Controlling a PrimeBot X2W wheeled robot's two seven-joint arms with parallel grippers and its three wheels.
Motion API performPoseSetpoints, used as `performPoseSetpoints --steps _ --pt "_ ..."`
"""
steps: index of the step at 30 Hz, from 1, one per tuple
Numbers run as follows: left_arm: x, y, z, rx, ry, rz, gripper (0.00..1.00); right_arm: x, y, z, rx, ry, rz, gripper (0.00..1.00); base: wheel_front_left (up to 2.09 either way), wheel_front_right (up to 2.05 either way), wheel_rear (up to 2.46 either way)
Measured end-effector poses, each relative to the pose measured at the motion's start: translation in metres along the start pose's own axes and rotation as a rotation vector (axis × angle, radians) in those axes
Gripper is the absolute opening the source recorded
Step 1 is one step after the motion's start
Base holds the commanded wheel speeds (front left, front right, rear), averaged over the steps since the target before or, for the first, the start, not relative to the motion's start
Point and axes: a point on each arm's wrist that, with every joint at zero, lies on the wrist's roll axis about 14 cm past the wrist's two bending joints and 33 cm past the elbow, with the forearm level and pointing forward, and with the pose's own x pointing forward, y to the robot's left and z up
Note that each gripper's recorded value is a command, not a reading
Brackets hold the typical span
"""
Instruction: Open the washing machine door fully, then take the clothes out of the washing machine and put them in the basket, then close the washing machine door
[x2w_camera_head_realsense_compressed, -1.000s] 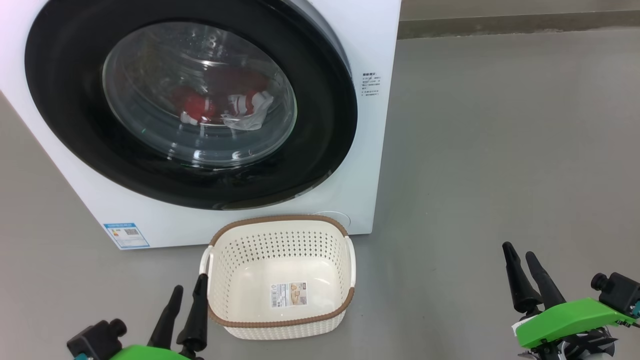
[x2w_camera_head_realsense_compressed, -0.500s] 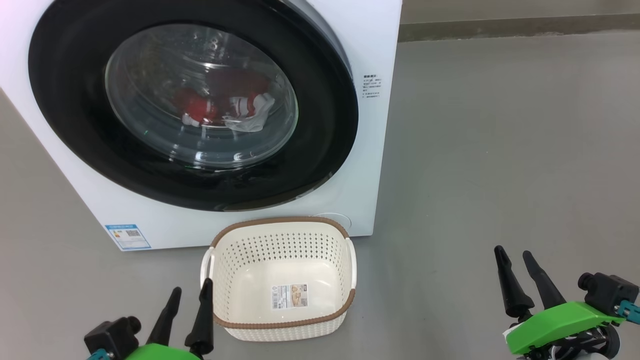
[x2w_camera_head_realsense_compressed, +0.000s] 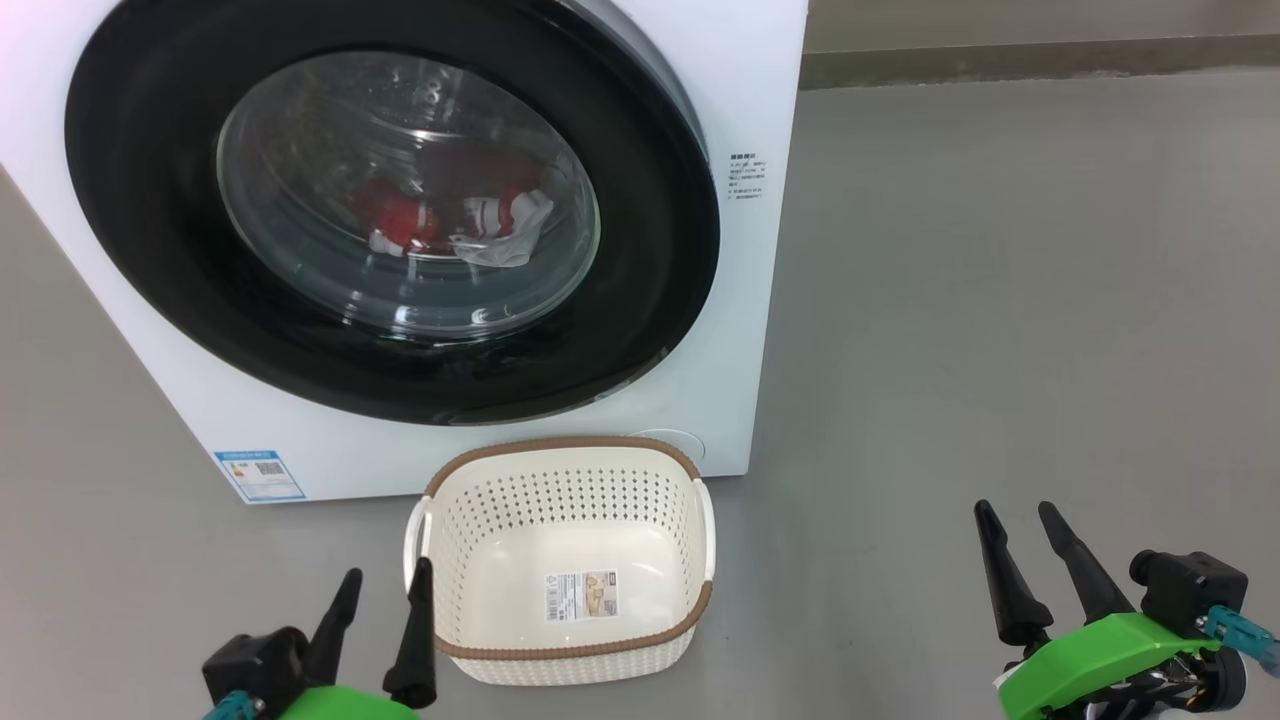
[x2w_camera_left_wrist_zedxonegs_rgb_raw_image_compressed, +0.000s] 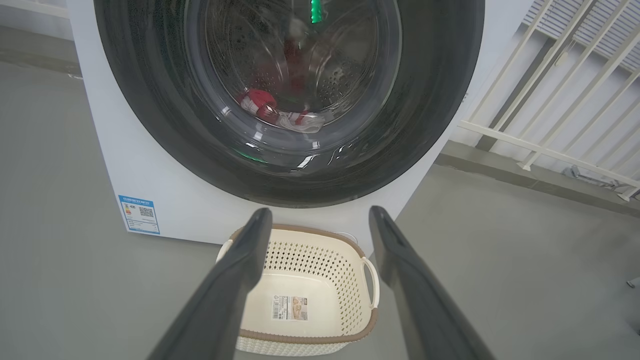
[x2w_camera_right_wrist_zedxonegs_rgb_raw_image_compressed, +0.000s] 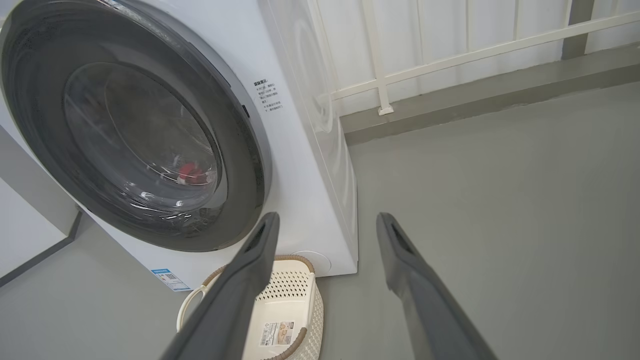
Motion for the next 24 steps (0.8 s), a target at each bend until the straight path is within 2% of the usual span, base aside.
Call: performPoseSetpoints --steps 24 --pt "-0.0001 -0.0055 -0.0019 0.273 -0.032 -0.026 1.00 -0.0018 0.0088 -0.0051 -0.274 -0.006 0.059 1.00 0.00 0.00 0.00"
